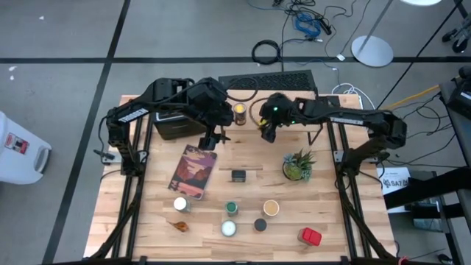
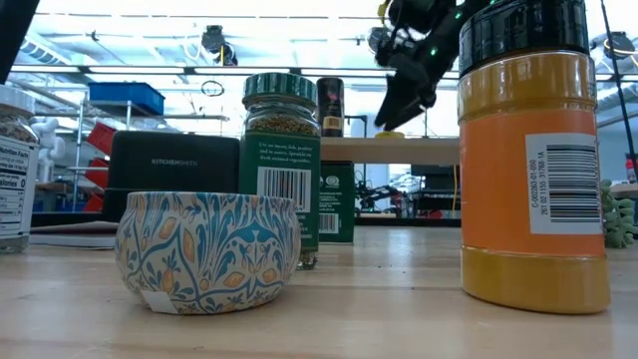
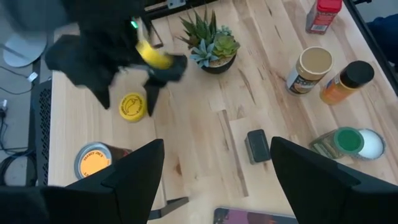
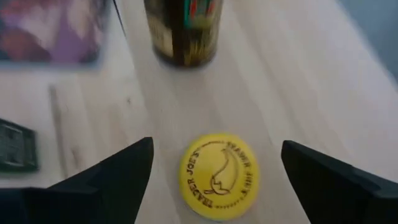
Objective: Shelf spices
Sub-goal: Put the yellow cap into the seasoning bottle
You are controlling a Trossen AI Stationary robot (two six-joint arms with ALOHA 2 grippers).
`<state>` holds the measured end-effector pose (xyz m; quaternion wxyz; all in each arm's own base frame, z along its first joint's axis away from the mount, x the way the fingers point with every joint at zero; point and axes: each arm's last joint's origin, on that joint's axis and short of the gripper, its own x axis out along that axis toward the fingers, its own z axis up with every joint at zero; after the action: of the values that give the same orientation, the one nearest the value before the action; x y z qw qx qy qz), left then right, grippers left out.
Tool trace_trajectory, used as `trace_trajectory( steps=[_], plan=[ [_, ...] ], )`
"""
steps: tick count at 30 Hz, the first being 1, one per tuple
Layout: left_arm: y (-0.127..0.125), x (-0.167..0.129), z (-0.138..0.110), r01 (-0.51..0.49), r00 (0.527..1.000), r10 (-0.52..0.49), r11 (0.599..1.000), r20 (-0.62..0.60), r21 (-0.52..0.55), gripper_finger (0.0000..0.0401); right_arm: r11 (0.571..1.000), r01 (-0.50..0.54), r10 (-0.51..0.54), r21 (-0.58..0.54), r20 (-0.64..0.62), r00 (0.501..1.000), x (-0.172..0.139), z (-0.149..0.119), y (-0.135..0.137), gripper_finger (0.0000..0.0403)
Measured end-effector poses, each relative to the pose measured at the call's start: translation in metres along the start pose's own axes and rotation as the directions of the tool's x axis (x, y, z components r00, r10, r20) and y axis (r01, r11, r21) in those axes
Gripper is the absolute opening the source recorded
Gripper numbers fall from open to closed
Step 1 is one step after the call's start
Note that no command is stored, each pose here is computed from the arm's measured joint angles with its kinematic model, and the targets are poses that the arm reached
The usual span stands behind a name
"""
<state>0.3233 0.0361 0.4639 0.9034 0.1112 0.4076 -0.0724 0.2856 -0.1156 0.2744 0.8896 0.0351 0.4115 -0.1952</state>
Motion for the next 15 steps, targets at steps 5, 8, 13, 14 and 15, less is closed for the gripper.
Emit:
trace_trajectory(
  steps=[5, 8, 13, 14, 15],
  plan=[
    [0.000, 0.000, 0.000, 0.001, 1.000, -0.001, 1.000, -0.001, -0.006, 0.0303, 0.998, 0.060, -0.060, -0.014, -0.044, 0.997, 0.016, -0.002, 0.000, 0.0338],
    [0.000, 0.000, 0.000, 0.001, 1.000, -0.001, 1.000, -0.003, -0.008, 0.0303, 0.997, 0.077, -0.078, -0.019, -0.048, 0.996, 0.019, -0.003, 0.000, 0.0333],
    [0.000, 0.000, 0.000, 0.002, 1.000, -0.002, 1.000, -0.004, -0.007, 0.0303, 0.997, 0.072, -0.073, -0.019, -0.043, 0.996, 0.016, -0.003, 0.000, 0.0308],
    [0.000, 0.000, -0.001, 0.002, 1.000, -0.002, 1.000, -0.005, -0.007, 0.0303, 0.998, 0.068, -0.068, -0.018, -0.041, 0.997, 0.015, -0.003, 0.000, 0.0303],
    [0.000, 0.000, -0.001, 0.002, 1.000, -0.002, 1.000, -0.005, -0.006, 0.0303, 0.998, 0.060, -0.061, -0.020, -0.039, 0.997, 0.015, -0.002, 0.000, 0.0299]
  ],
)
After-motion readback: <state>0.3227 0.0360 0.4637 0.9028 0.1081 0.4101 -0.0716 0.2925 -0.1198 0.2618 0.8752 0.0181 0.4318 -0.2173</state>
